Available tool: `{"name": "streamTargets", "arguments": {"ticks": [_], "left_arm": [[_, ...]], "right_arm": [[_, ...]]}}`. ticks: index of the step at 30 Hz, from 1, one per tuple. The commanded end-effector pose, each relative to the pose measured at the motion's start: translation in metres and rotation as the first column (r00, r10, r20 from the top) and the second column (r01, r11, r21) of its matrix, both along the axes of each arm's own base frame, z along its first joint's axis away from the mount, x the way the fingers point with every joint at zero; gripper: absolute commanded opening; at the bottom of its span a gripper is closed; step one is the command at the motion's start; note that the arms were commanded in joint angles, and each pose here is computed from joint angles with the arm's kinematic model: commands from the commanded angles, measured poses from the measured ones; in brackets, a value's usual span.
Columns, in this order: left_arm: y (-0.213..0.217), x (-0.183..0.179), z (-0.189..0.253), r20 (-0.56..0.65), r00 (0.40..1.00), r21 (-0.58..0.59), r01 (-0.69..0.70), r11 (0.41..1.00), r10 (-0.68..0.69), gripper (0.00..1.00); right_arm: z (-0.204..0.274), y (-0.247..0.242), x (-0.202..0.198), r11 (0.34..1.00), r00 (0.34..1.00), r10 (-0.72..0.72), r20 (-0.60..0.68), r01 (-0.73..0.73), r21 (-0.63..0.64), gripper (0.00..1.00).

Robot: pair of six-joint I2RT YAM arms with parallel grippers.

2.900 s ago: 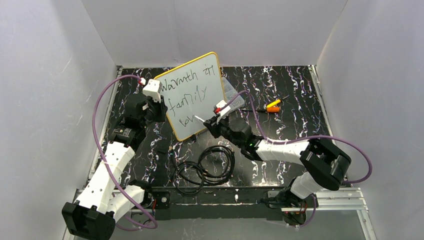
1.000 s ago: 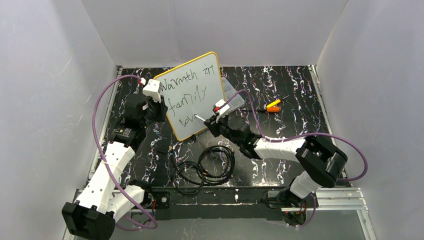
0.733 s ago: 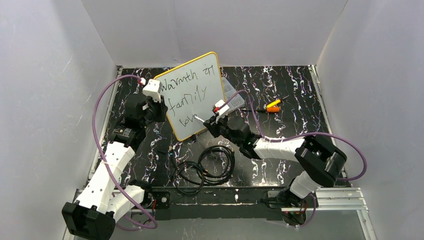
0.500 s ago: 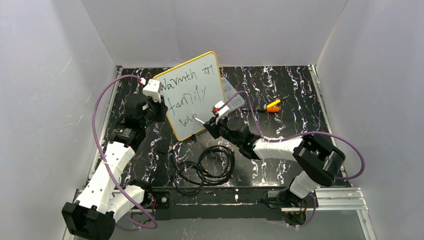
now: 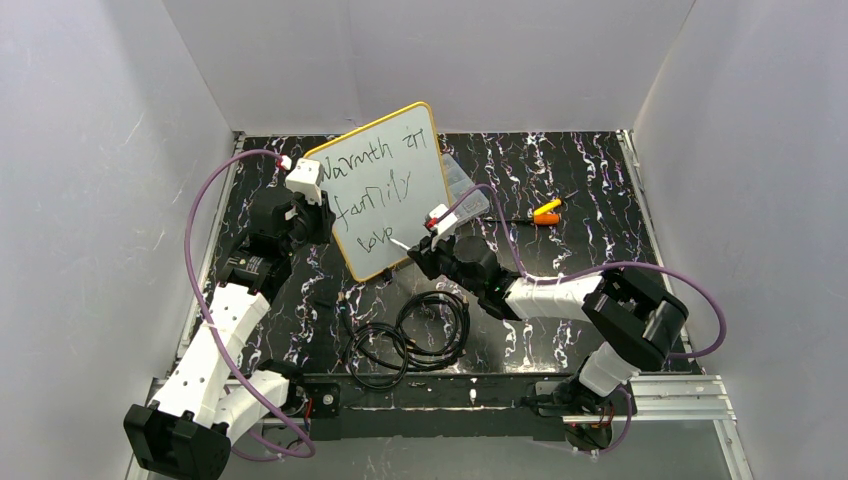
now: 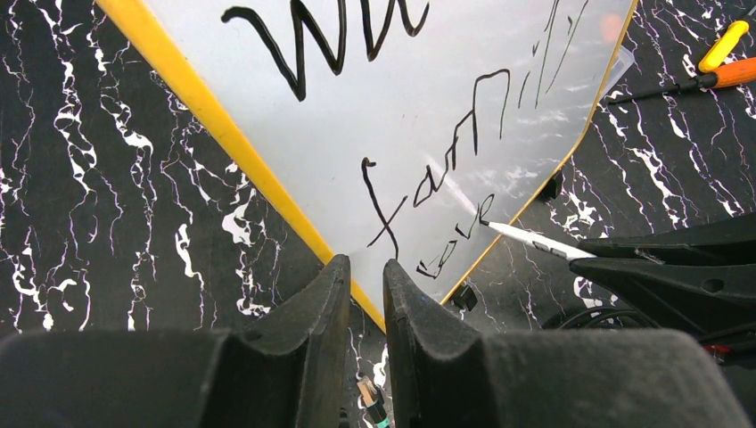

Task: Write a sentence on the whiteboard

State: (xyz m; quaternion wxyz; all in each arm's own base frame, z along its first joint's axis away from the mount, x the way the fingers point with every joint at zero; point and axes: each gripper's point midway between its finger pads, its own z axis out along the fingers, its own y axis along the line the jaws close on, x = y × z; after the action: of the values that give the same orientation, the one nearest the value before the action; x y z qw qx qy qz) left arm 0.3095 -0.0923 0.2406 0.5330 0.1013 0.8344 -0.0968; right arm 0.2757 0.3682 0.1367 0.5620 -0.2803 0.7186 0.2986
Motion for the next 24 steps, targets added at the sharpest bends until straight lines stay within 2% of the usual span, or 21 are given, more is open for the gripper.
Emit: {"name": "streamTargets", "arguments": {"ticks": [1,14,24], "left_arm": [[0.0,-0.003,0.004,0.019,1.0,-0.009,0.004,1.0,-0.004,0.2],[-0.001,-0.003,0.004,0.019,1.0,-0.011,0.006,1.0,-0.005,0.2],[-0.001,-0.003,0.004,0.02,1.0,-0.013,0.006,1.0,-0.005,0.2]], "right_arm": [[0.0,-0.007,0.007,0.999,0.998,-0.054,0.013,0.054,0.004,0.01],[0.02,-0.028,0.018,0.987,0.984,-0.162,0.071,0.16,0.023,0.01],[0.025,-0.03,0.018,0.985,0.982,-0.17,0.078,0.168,0.035,0.01]]}}
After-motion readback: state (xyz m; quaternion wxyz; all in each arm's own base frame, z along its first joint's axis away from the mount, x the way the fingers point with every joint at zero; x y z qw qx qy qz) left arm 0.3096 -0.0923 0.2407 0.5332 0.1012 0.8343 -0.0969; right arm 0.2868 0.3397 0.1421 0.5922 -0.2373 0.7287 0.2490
